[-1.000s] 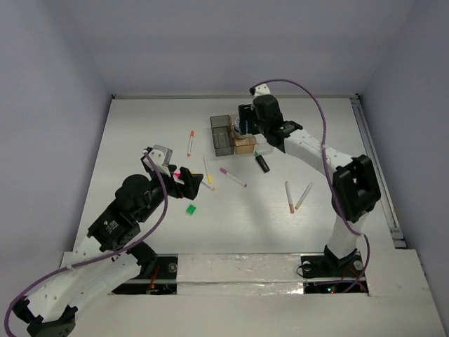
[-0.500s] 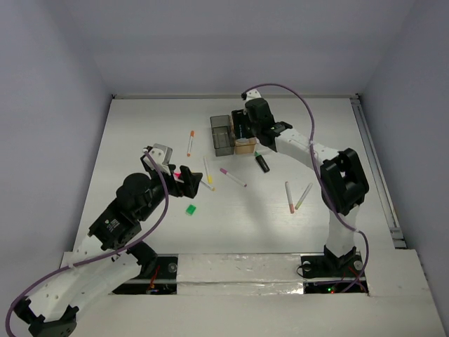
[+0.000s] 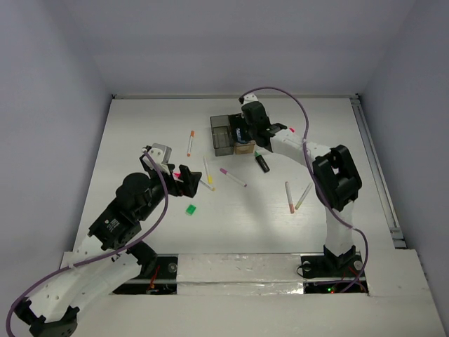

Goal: Sort the stationery into containers
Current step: Place the stationery in the storage box, then pick up the pen from the center of the board.

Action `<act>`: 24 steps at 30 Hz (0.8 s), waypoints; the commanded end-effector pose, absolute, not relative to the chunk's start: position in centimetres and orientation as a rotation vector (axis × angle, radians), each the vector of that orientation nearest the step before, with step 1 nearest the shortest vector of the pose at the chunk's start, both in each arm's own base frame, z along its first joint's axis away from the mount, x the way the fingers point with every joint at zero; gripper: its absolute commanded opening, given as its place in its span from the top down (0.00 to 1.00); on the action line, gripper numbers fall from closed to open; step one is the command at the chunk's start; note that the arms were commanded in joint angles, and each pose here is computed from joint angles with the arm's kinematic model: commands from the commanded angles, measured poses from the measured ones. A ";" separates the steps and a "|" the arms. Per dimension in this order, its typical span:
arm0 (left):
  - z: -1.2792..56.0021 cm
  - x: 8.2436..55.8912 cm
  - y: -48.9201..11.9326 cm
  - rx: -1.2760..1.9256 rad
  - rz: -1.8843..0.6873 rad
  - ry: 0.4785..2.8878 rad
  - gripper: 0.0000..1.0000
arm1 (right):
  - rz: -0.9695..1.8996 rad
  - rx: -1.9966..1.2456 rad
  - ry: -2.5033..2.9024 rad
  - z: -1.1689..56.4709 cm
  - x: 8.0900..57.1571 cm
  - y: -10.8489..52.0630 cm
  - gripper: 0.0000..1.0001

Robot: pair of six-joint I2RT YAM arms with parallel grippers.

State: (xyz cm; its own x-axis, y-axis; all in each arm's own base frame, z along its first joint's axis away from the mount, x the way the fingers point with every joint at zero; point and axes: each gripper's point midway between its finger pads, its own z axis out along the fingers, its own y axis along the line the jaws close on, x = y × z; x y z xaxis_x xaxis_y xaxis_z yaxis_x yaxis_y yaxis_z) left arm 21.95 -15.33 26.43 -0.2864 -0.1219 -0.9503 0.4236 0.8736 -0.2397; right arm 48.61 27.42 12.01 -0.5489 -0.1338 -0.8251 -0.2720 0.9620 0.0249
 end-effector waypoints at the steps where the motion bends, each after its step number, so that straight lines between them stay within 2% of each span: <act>1: 26.9 22.3 -15.3 0.214 -0.545 1.763 0.02 | 0.235 -0.255 2.020 17.5 50.0 29.0 0.07; 2: 26.9 22.3 -15.3 0.214 -0.544 1.764 0.02 | 0.244 -0.250 2.003 18.4 49.8 28.9 0.04; 7: 26.8 22.5 -15.3 0.207 -0.540 1.768 0.02 | 0.243 -0.220 1.943 20.9 48.5 27.5 0.05; 9: 26.7 22.5 -15.3 0.212 -0.540 1.771 0.02 | 0.256 -0.204 1.894 22.9 47.5 26.7 0.17; 10: 26.7 22.5 -15.3 0.209 -0.540 1.771 0.02 | 0.236 -0.212 1.933 21.1 46.4 25.9 0.24; 11: 26.7 22.5 -15.3 0.209 -0.542 1.771 0.02 | 0.238 -0.195 1.918 21.3 46.1 25.5 0.53; 12: 26.8 22.6 -15.3 0.208 -0.541 1.771 0.02 | 0.246 -0.154 1.913 21.8 45.3 24.8 0.64; 13: 26.7 22.5 -15.3 0.212 -0.543 1.771 0.02 | 0.231 -0.158 1.964 19.3 44.0 24.0 0.73; 14: 26.8 22.5 -15.3 0.209 -0.542 1.771 0.02 | 0.232 -0.146 1.980 18.4 43.3 23.5 0.91; 15: 26.7 22.5 -15.4 0.211 -0.547 1.772 0.02 | 0.246 -0.115 1.998 17.5 42.6 23.2 0.95; 17: 26.8 22.6 -15.3 0.207 -0.547 1.771 0.02 | 0.233 -0.113 2.049 14.9 40.9 22.2 0.93; 19: 26.7 22.5 -15.5 0.216 -0.552 1.774 0.02 | 0.213 -0.114 2.091 13.3 40.2 21.7 0.85; 20: 26.6 22.5 -15.4 0.217 -0.552 1.775 0.03 | 0.184 -0.115 2.121 12.1 39.7 21.2 0.67; 21: 26.6 22.5 -15.5 0.218 -0.555 1.776 0.03 | 0.167 -0.111 2.132 11.7 39.5 20.8 0.58; 23: 26.6 22.4 -15.5 0.216 -0.557 1.775 0.03 | 0.160 -0.112 2.142 11.0 39.1 20.5 0.42; 24: 26.7 22.4 -15.4 0.216 -0.555 1.773 0.03 | 0.154 -0.105 2.149 10.5 39.1 20.0 0.41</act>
State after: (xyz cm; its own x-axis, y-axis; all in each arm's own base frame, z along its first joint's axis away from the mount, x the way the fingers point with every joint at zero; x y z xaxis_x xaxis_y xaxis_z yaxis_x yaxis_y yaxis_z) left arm 22.29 -15.14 26.14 -0.2961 -0.1206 -0.9475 0.4134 0.8781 -0.2410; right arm 38.64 20.38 9.78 -0.5813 -0.0554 -0.8118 -0.1692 0.9841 0.0540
